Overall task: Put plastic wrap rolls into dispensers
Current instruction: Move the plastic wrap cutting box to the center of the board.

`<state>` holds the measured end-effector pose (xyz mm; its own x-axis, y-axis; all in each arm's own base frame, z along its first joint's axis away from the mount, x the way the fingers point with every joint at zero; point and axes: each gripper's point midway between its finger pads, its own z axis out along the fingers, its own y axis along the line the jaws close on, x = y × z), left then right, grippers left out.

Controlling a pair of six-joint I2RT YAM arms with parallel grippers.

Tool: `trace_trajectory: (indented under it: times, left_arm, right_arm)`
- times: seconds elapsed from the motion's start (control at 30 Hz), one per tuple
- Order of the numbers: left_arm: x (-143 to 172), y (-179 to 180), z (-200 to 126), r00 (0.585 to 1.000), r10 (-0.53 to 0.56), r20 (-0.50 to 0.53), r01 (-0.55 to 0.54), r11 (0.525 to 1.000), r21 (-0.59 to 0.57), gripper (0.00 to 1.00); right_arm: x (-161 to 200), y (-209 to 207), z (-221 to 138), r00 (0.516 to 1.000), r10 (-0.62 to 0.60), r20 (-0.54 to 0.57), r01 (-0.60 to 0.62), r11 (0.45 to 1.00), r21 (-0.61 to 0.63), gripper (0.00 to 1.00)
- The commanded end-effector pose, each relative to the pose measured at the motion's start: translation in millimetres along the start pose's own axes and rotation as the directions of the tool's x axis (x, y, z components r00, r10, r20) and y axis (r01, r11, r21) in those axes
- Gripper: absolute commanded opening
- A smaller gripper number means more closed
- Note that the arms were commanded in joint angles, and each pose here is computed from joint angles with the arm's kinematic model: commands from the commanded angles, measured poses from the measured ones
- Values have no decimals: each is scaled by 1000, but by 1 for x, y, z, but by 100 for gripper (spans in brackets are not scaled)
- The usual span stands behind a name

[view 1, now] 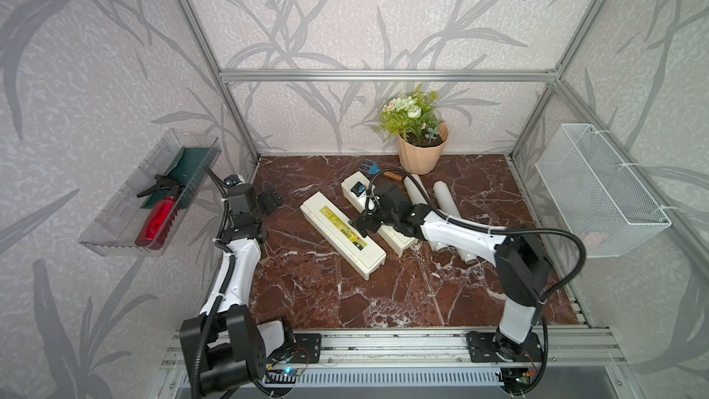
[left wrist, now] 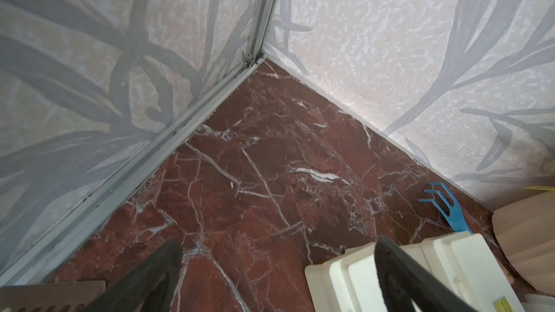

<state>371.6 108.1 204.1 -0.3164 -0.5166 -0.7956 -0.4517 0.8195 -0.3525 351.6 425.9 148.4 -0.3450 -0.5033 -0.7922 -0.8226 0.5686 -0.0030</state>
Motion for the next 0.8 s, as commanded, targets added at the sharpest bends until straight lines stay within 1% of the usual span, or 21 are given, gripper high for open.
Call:
trace_trajectory:
  times: [0.0,0.23,0.47,0.57,0.6,0.77]
  left_arm:
    - [-4,-8,-3,998,-44,-39,45,998,39,99]
    - [5,-7,1,997,4,-76,0,999,45,99]
    - [9,-9,9,994,26,-108,-21,999,49,99]
    - [8,-11,10,993,32,-113,-25,998,58,98]
    - [8,-11,10,993,32,-115,-25,998,61,98]
    - [10,-14,14,992,31,-122,-22,997,73,98]
  right_arm:
    - [-3,21,16,997,47,-64,-51,997,-66,99]
    - [8,36,53,984,54,-168,-71,993,-98,99]
    - [30,37,73,960,47,-276,-70,995,-73,99]
    - [42,42,71,948,33,-316,-66,993,-95,100]
    - [47,45,67,945,23,-326,-63,992,-111,98]
    - [72,53,42,936,-26,-352,-33,986,-161,87]
